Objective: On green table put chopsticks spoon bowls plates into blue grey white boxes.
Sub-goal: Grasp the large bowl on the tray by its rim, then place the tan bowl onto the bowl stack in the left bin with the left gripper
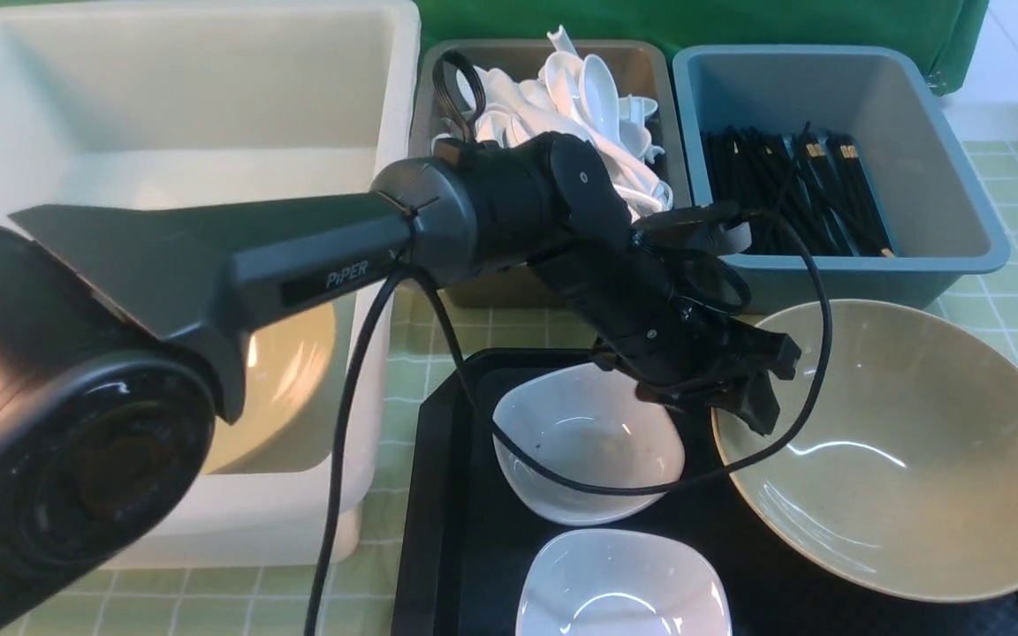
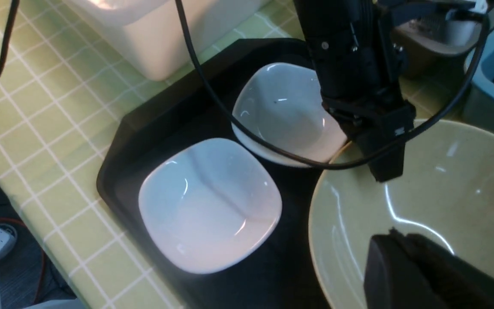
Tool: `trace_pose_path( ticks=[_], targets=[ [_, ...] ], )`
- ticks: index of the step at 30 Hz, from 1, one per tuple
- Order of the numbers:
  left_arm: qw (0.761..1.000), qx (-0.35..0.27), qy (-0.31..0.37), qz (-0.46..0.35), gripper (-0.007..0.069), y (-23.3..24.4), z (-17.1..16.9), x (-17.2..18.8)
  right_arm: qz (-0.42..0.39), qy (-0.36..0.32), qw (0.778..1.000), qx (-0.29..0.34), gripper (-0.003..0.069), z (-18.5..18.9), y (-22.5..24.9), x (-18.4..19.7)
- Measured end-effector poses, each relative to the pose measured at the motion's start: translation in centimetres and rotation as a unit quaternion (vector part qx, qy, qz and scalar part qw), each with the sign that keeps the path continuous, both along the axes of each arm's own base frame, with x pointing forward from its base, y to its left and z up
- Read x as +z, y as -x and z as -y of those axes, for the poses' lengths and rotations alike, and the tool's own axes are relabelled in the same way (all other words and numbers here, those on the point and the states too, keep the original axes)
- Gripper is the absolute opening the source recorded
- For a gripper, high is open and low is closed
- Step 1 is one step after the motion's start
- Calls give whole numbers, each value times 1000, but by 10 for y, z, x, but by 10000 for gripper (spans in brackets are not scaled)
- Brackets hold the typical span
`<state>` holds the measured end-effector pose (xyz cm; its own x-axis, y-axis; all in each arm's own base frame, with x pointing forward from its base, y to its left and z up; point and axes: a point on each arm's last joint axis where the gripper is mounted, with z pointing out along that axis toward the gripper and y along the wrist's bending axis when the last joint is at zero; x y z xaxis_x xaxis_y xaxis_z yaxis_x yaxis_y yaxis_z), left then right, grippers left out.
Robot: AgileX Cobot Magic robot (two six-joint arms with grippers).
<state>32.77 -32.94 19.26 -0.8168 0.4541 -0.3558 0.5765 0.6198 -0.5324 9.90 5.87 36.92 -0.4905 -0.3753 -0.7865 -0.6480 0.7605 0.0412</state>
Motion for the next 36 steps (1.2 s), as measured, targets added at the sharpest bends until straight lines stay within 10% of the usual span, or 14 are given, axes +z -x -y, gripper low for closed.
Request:
trace_pose_path(
  ticks=[4, 10, 22, 36],
  targets=[
    [1000, -10, 6, 7, 15, -1, -2, 10, 4, -2, 1000, -3, 29, 0, 0, 1],
    [998, -44, 12, 49, 17, 1, -24, 52, 26, 7, 999, 19, 36, -1, -1, 2],
    [984, 111, 35, 138, 17, 7, -219, 208, 83, -36, 980, 174, 37, -38, -29, 34],
    [897, 441, -22, -5, 17, 45, -418, 130, -54, -42, 966, 249, 47, -112, -93, 13]
  ],
)
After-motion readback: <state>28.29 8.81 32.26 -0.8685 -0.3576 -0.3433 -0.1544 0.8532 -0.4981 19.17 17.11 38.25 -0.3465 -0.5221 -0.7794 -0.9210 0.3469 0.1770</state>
